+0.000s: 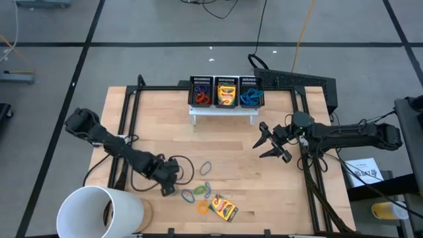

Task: Pick & Place Office Desk Supplies
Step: Put the blue rubber band into the right black bin on the shelf

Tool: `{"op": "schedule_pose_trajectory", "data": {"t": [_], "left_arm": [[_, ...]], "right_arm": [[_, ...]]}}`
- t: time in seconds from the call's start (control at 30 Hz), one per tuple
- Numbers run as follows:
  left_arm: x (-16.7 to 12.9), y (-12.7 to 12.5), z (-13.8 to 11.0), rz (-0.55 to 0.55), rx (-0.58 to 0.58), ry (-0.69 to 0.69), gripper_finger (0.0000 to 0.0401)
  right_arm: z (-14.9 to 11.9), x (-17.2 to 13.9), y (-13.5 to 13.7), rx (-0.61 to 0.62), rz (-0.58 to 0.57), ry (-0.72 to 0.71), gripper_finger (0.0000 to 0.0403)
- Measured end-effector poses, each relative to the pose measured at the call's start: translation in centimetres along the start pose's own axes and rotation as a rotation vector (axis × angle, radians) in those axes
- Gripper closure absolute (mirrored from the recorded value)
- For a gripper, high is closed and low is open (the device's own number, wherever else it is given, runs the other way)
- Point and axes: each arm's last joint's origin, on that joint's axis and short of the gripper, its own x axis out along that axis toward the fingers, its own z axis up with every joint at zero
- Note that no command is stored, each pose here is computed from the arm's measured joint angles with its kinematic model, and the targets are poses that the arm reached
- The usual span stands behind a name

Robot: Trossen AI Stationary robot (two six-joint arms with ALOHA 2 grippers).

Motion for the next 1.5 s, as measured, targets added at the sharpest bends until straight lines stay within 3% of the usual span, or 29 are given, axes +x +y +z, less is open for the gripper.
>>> {"op": "schedule_pose_trajectory", "data": {"t": [0.2,0.43,0.57,0.83,1.1,1.17,1.5], "left_arm": [[1.6,-0.4,-0.6,0.013,-0.038,0.075,0.0201],[3.3,-0.4,-0.7,0.070,0.026,0.110,0.0207],[3.5,-0.3,-0.8,0.095,0.050,0.102,0.0247],[3.5,0.2,-0.4,0.139,0.031,0.066,0.0387],[2.5,0.1,0.9,0.150,0.011,0.051,0.0396],[1.8,0.3,1.5,0.242,0.060,-0.007,0.0395],[-3.3,-1.0,7.8,0.405,0.261,-0.329,0.0398]], "right_arm": [[0.0,0.0,0.0,0.005,0.001,0.000,0.0207],[0.0,0.0,0.0,0.010,0.001,0.004,0.0207],[-0.1,0.0,0.0,0.009,0.001,0.005,0.0207],[-0.2,0.0,-0.2,0.014,-0.060,0.007,0.0207],[-0.2,0.0,-0.3,0.029,-0.078,0.005,0.0207],[-0.2,0.0,-0.2,0.032,-0.078,0.004,0.0206],[-0.1,0.0,-0.2,0.032,-0.078,0.003,0.0206]]}}
